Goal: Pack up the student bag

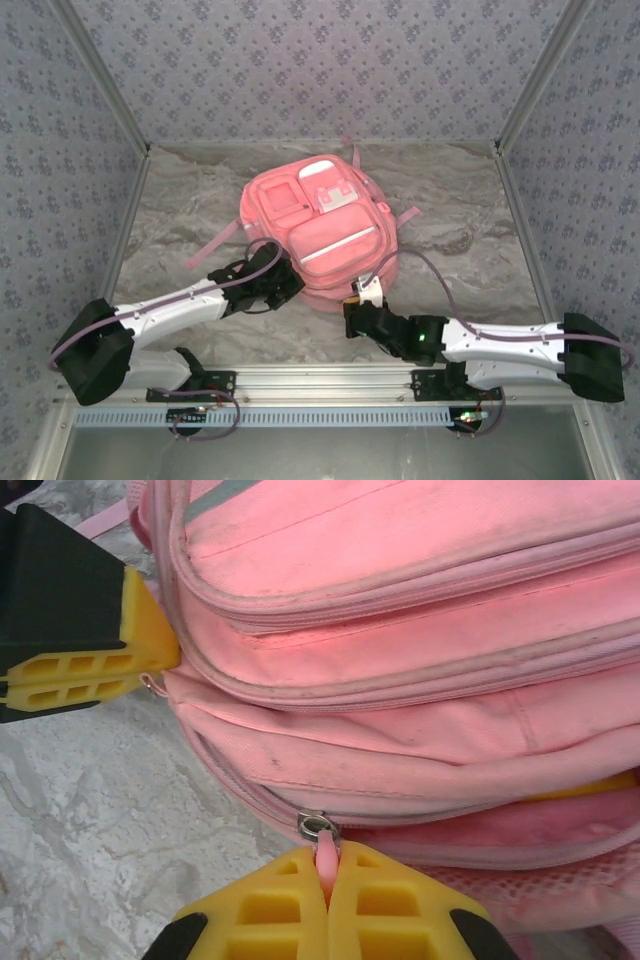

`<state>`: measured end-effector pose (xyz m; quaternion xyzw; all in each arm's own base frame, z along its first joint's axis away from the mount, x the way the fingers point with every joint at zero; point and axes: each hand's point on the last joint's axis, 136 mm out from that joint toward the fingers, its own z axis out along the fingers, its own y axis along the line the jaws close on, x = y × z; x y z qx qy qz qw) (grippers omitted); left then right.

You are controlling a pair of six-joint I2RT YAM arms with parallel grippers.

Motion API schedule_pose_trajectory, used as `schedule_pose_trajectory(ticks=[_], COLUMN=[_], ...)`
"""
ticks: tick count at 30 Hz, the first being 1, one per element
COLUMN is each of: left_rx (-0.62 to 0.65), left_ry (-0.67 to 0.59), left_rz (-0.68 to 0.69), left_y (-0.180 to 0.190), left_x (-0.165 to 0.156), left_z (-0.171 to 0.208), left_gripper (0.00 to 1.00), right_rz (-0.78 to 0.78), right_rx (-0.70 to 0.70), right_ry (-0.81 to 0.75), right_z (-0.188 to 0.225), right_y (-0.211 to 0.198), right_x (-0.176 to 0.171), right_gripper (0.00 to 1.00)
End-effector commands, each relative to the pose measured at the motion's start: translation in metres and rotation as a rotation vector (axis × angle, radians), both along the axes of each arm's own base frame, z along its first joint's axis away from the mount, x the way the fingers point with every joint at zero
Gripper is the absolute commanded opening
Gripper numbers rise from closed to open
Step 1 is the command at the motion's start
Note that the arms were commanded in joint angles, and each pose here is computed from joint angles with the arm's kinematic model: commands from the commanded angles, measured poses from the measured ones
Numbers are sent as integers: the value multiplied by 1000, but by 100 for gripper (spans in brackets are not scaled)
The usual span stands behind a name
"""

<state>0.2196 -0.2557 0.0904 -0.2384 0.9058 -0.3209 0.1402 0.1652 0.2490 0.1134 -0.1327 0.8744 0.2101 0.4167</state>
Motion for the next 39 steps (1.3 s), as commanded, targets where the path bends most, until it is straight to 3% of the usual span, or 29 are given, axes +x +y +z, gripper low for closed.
schedule_pose_trajectory(ticks=[1,6,16,19,23,25,39], left_rx=[8,48,94,75,-27,-38,-62], left_ry=[-47,-95,-134,-107,-37,-25,45], left_rz=[24,49,99,91,90,86,-11], left_y=[7,27,64,65,52,46,-14], left_x=[11,21,27,21,4,-5,-18], left_z=[16,29,39,37,35,33,13], left_gripper=[8,7,8,15,34,39,41], right_rz=[-23,61,166,186,194,193,143], right_rx=[-81,-115,-53,-22,4,8,13], right_ry=[-46,-80,-48,-38,-28,-22,-23], right_z=[0,11,11,14,16,14,8], right_y=[-16,-1,44,60,72,73,56], right_x=[6,3,-2,-2,-2,-2,2], right_gripper=[0,0,0,0,0,0,0])
